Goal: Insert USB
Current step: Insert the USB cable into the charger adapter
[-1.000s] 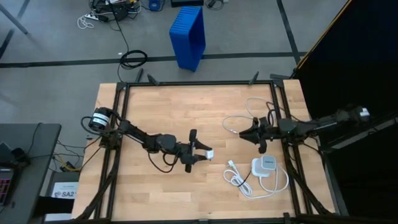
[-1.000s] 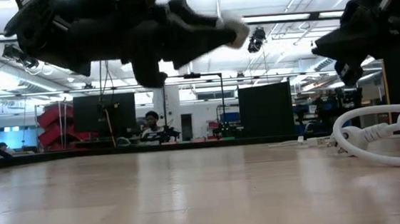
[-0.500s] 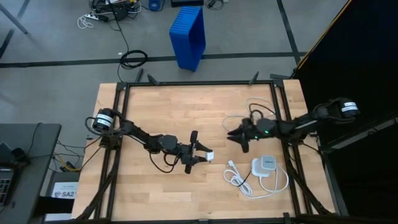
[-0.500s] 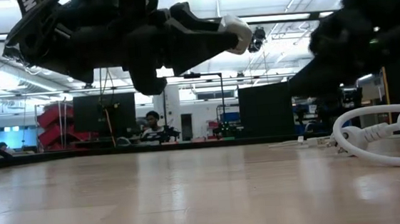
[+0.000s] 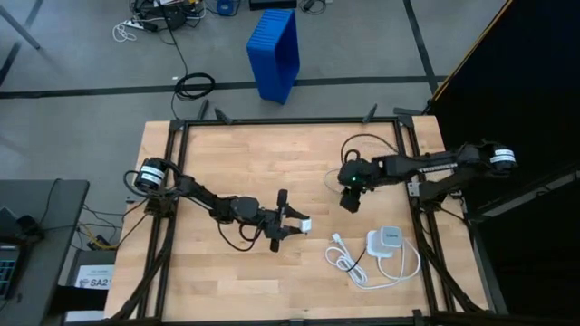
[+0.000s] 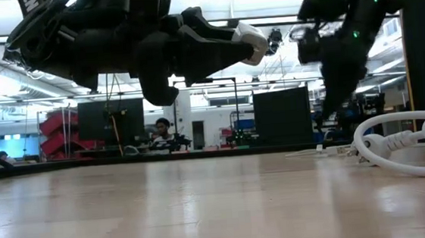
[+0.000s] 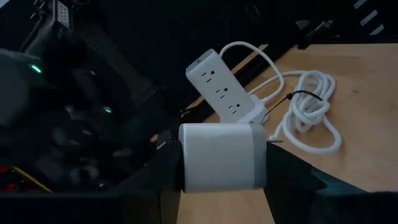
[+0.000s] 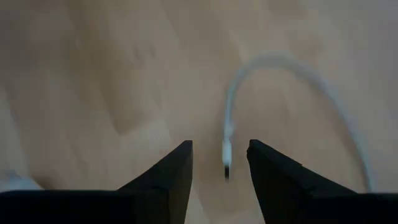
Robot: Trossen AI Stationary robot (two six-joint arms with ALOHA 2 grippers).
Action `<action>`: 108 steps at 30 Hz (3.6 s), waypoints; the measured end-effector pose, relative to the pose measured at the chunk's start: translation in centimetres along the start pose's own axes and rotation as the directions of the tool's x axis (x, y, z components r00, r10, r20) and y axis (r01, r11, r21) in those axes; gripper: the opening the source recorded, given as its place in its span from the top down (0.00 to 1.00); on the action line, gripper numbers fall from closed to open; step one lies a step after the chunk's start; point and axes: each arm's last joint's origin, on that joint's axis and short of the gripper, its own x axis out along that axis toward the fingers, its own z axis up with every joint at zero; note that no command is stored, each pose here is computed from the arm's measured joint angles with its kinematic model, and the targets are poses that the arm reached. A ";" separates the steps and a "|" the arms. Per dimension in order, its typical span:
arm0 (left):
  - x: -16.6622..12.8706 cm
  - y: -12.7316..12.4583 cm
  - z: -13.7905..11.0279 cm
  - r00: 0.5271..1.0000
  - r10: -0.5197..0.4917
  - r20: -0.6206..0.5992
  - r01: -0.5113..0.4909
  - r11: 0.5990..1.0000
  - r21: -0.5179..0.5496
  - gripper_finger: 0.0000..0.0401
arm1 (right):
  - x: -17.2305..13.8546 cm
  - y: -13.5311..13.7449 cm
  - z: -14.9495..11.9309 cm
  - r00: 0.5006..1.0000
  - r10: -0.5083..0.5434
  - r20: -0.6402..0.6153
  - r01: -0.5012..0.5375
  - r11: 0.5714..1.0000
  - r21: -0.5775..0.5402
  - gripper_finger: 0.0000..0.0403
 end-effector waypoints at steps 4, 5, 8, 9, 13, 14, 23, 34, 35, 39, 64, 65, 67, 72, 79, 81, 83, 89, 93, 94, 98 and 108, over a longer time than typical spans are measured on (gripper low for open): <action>0.0 -0.1 0.0 1.000 -0.002 -0.001 0.002 1.000 -0.021 0.60 | 2.5 -0.2 -1.1 0.991 -0.085 -0.107 0.082 0.996 -0.031 0.69; 0.0 -0.1 0.1 1.000 -0.004 0.000 0.004 1.000 -0.030 0.60 | 2.9 -0.2 -1.1 0.987 -0.111 -0.113 0.107 0.994 -0.037 0.69; 0.0 -0.2 0.1 1.000 -0.007 0.000 0.007 0.999 -0.043 0.60 | 3.9 -0.1 -1.0 0.985 -0.123 -0.120 0.116 0.991 -0.059 0.68; 0.0 -0.2 0.1 1.000 -0.008 -0.001 0.008 0.999 -0.042 0.60 | 4.0 -0.1 -1.0 0.986 -0.120 -0.117 0.113 0.992 -0.063 0.68; 0.0 -0.2 0.1 1.000 -0.010 -0.004 0.010 0.999 -0.039 0.60 | 4.2 0.0 -0.7 0.990 -0.098 -0.102 0.091 0.993 -0.071 0.69; 0.0 -0.3 0.1 1.000 -0.012 -0.006 0.011 0.999 -0.039 0.60 | 4.1 0.0 -0.7 0.991 -0.096 -0.097 0.089 0.994 -0.070 0.70; -0.5 -0.1 0.8 0.999 0.035 -0.032 -0.035 0.999 0.015 0.60 | 4.3 0.5 -0.3 0.997 0.026 -0.075 -0.033 0.995 -0.095 0.97; -5.0 0.5 4.5 0.995 0.074 0.059 -0.076 0.997 0.016 0.60 | 3.3 3.0 6.8 0.966 0.166 0.199 -0.134 0.977 -0.169 1.00; -5.3 0.4 4.6 0.996 0.076 0.053 -0.078 0.997 0.028 0.60 | 3.4 3.5 7.7 0.961 0.186 0.203 -0.147 0.971 -0.189 1.00; -6.5 0.2 5.1 0.994 0.102 0.049 -0.104 0.994 0.040 0.59 | 4.9 6.4 10.9 0.959 0.227 0.172 -0.170 0.941 -0.293 1.00; -9.8 -1.6 6.8 0.991 0.128 0.044 -0.131 0.989 0.070 0.59 | 6.9 11.9 13.9 0.927 0.358 0.109 -0.297 0.881 -0.368 0.74; -9.8 -1.7 6.8 0.991 0.124 0.043 -0.127 0.989 0.071 0.59 | 6.3 11.8 13.7 0.931 0.352 0.092 -0.297 0.882 -0.365 0.70; -9.8 -1.8 6.8 0.992 0.119 0.045 -0.122 0.990 0.072 0.59 | 5.4 11.7 13.3 0.938 0.342 0.061 -0.300 0.887 -0.352 0.64; -9.7 -2.0 6.7 0.994 0.106 0.040 -0.109 0.991 0.078 0.59 | 3.5 12.6 12.1 0.931 0.365 0.034 -0.332 0.878 -0.345 0.50; -9.0 -3.4 5.1 0.996 0.080 -0.037 -0.076 0.991 0.106 0.59 | 5.1 13.2 8.2 0.825 0.537 0.180 -0.447 0.812 -0.374 0.45; -8.8 -3.4 5.1 0.994 0.098 -0.049 -0.093 0.992 0.086 0.59 | 6.4 12.4 6.2 0.767 0.604 0.216 -0.517 0.781 -0.350 0.46; -8.4 -3.5 5.2 0.994 0.100 -0.054 -0.096 0.993 0.067 0.59 | 7.0 11.8 4.5 0.659 0.687 0.306 -0.594 0.726 -0.347 0.47; -5.5 -3.9 5.2 0.995 0.085 -0.053 -0.078 0.990 0.116 0.59 | 6.0 11.4 0.7 0.243 0.774 0.584 -0.694 0.559 -0.453 0.51; -2.5 -3.8 5.1 0.993 0.106 -0.058 -0.096 0.982 0.160 0.59 | 5.7 11.9 0.1 0.177 0.775 0.607 -0.709 0.528 -0.467 0.52; -1.8 -3.8 5.1 0.992 0.111 -0.062 -0.099 0.980 0.170 0.59 | 5.8 12.1 -0.1 0.187 0.777 0.601 -0.705 0.532 -0.469 0.52; 0.4 -4.1 4.9 0.992 0.080 -0.100 -0.057 0.976 0.209 0.59 | 5.5 12.9 -0.7 0.177 0.792 0.584 -0.700 0.519 -0.492 0.51; 1.6 -4.0 4.9 0.995 0.026 -0.092 -0.006 0.978 0.207 0.59 | 5.7 13.0 -0.9 0.205 0.790 0.578 -0.689 0.536 -0.488 0.49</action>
